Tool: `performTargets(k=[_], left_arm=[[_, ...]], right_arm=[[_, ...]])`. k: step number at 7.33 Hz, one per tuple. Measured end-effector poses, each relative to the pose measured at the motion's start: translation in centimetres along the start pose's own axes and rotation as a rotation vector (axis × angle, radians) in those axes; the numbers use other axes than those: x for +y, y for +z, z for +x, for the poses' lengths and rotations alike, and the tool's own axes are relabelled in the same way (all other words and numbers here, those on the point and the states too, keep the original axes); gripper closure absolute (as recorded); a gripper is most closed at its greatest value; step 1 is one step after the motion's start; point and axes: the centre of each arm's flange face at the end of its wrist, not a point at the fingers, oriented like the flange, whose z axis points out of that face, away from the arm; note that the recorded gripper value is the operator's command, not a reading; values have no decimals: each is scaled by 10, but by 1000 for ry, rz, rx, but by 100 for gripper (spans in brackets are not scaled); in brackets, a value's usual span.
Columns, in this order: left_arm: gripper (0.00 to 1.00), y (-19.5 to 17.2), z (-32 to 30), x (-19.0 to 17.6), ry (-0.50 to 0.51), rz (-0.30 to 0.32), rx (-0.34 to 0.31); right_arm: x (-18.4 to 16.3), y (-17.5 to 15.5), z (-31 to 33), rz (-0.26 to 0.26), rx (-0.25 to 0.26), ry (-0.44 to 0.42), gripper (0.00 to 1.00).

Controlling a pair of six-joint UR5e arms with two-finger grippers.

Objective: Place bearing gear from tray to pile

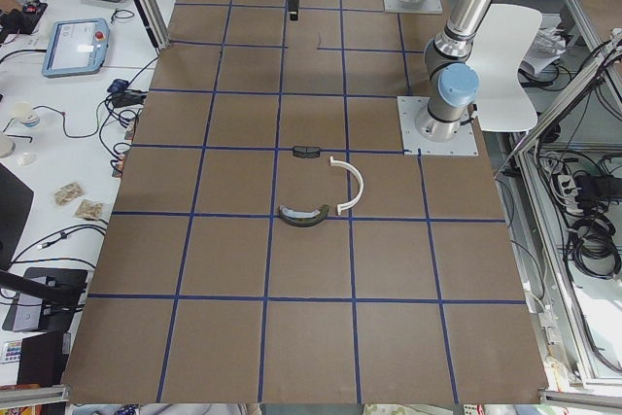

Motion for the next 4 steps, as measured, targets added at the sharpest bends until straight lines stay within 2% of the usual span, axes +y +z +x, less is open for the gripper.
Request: performTargets(k=[2, 4], left_arm=[[0, 0, 0, 0, 2, 0, 0], [0, 2, -1, -2, 3, -2, -1]], right_arm=[[-7, 15, 96, -29, 22, -45, 0], [-12, 61, 226, -57, 20, -205, 0]])
